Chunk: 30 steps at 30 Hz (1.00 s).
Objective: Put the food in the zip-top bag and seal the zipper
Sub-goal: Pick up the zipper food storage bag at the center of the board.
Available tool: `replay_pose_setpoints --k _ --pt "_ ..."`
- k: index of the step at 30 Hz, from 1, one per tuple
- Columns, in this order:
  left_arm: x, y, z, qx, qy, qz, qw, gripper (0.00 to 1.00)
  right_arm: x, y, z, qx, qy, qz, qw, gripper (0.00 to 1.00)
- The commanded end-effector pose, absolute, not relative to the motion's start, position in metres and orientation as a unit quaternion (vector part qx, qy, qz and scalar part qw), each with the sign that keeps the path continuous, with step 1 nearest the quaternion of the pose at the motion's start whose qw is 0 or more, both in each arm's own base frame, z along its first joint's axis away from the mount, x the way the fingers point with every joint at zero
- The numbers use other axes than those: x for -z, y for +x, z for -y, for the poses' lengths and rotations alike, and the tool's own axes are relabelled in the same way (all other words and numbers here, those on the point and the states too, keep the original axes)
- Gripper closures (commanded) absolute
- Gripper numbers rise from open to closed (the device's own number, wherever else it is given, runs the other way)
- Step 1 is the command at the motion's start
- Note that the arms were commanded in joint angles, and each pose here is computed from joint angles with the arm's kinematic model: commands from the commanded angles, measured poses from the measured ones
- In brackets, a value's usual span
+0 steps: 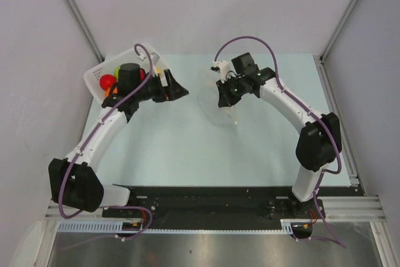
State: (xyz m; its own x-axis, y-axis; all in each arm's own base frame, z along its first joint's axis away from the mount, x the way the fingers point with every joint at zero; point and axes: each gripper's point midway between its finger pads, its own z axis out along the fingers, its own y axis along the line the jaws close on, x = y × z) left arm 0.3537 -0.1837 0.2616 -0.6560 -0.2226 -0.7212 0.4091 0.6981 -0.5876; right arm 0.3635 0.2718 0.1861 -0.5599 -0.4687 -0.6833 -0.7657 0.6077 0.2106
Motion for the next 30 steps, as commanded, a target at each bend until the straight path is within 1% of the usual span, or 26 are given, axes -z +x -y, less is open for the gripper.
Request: replay_pose_setpoints --k 1,6,12,14,19,22,23,26,27,28,30 --pt "-0.259 0.359 0.195 0.393 0.006 -0.817 0.422 0.09 -0.199 0.351 -0.308 -0.311 -0.358 -0.829 0.295 1.0" --pt "-0.245 0.363 0.195 0.375 -0.025 -0.827 0.418 0.15 -0.197 0.337 -0.335 -0.346 -0.36 -0.82 0.281 1.0" --pt "-0.241 0.362 0.208 0.384 -0.028 -0.826 0.412 0.16 -0.191 0.33 -0.355 -0.358 -0.357 -0.819 0.272 1.0" --pt "-0.236 0.362 0.21 0.373 -0.027 -0.831 0.412 0.17 -0.189 0.33 -0.361 -0.363 -0.352 -0.82 0.27 1.0" --pt "-0.213 0.362 0.217 0.343 -0.028 -0.852 0.394 0.23 -0.193 0.33 -0.372 -0.377 -0.335 -0.82 0.269 1.0" --pt "-0.196 0.363 0.215 0.317 -0.032 -0.867 0.383 0.3 -0.197 0.332 -0.375 -0.382 -0.324 -0.821 0.275 1.0" --pt "-0.193 0.365 0.212 0.305 -0.037 -0.871 0.384 0.37 -0.197 0.333 -0.375 -0.382 -0.321 -0.822 0.276 1.0" --pt "-0.178 0.359 0.207 0.289 -0.033 -0.883 0.367 0.48 -0.202 0.335 -0.374 -0.381 -0.313 -0.823 0.282 1.0" --pt "-0.176 0.357 0.208 0.29 -0.028 -0.885 0.364 0.55 -0.206 0.333 -0.375 -0.384 -0.313 -0.821 0.284 1.0" --pt "-0.175 0.357 0.209 0.291 -0.018 -0.885 0.363 0.76 -0.208 0.332 -0.375 -0.386 -0.312 -0.82 0.284 1.0" --pt "-0.178 0.354 0.214 0.307 -0.001 -0.883 0.355 0.99 -0.216 0.329 -0.371 -0.391 -0.315 -0.817 0.283 0.91"
